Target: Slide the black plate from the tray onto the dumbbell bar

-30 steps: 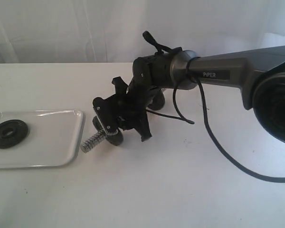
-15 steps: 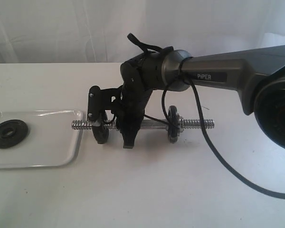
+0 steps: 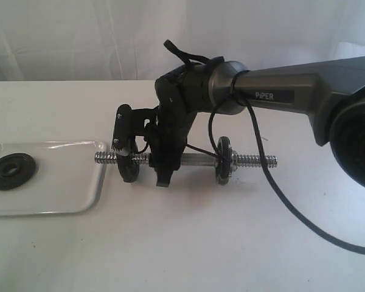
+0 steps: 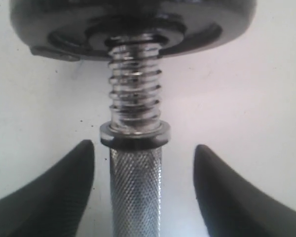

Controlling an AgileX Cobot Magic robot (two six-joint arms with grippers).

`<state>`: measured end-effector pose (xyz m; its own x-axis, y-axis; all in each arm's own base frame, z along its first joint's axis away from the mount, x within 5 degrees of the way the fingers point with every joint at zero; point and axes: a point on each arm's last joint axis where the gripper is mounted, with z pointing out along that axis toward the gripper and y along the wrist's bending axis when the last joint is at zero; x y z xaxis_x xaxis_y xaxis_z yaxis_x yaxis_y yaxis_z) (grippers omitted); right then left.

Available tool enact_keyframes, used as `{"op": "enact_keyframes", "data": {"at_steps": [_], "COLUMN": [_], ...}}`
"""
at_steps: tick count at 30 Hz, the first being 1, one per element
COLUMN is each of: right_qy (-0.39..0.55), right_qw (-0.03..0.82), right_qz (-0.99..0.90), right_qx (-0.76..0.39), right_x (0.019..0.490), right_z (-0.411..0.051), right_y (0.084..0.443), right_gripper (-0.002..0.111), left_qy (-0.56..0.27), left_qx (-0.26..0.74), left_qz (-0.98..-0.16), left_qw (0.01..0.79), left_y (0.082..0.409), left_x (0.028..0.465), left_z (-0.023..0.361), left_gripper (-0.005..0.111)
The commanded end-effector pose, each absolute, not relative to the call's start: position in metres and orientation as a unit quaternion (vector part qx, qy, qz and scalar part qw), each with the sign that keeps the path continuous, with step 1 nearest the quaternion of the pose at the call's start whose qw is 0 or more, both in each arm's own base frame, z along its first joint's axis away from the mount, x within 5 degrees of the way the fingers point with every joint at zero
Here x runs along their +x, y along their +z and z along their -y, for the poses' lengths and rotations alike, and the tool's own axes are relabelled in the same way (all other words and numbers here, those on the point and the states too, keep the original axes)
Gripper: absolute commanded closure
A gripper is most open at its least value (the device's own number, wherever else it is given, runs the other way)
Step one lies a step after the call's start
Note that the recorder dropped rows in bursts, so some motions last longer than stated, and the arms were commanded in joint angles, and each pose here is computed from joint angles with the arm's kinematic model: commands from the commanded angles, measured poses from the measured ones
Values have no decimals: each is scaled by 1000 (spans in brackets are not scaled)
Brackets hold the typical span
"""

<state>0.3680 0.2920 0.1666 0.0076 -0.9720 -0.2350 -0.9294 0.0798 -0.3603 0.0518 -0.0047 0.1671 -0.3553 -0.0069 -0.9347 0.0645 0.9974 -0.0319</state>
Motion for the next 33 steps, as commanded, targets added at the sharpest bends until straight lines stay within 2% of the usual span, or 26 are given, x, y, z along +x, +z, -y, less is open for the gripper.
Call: {"op": "enact_keyframes", "data": {"at_steps": [1,9,24,26,27,29,33], "right_qy": [-53,-59,-93,-94,-95,-96,-97], "right_qw": [222,207,201,201,200,191,195], "right_qz": [-706,-710,-710,-709,-709,-710,-718], "right_qx": [-671,-670,-669,-669,-670,-671,-661], "right_x": [369,372,381,381,381,380,380], "right_z": [-290,-289,-289,-289,-289,-287,-287], "right_y": [174,160,126,126,126,127,131], "right_gripper": [39,39,48,59,71,105,108], "left_qy": [-32,-32,-32,-32,-32,-32,-32], "left_qx": [20,20,20,20,20,20,20], "left_qz": [-823,-823,-823,-823,-823,-823,-823], "left_qw": [567,567,567,567,567,567,567], "left_y": [166,166,166,166,166,166,166], "left_x": [51,51,51,51,51,51,51], "left_z": [5,5,5,5,5,5,5], "left_gripper": [107,107,107,107,107,107,107]}}
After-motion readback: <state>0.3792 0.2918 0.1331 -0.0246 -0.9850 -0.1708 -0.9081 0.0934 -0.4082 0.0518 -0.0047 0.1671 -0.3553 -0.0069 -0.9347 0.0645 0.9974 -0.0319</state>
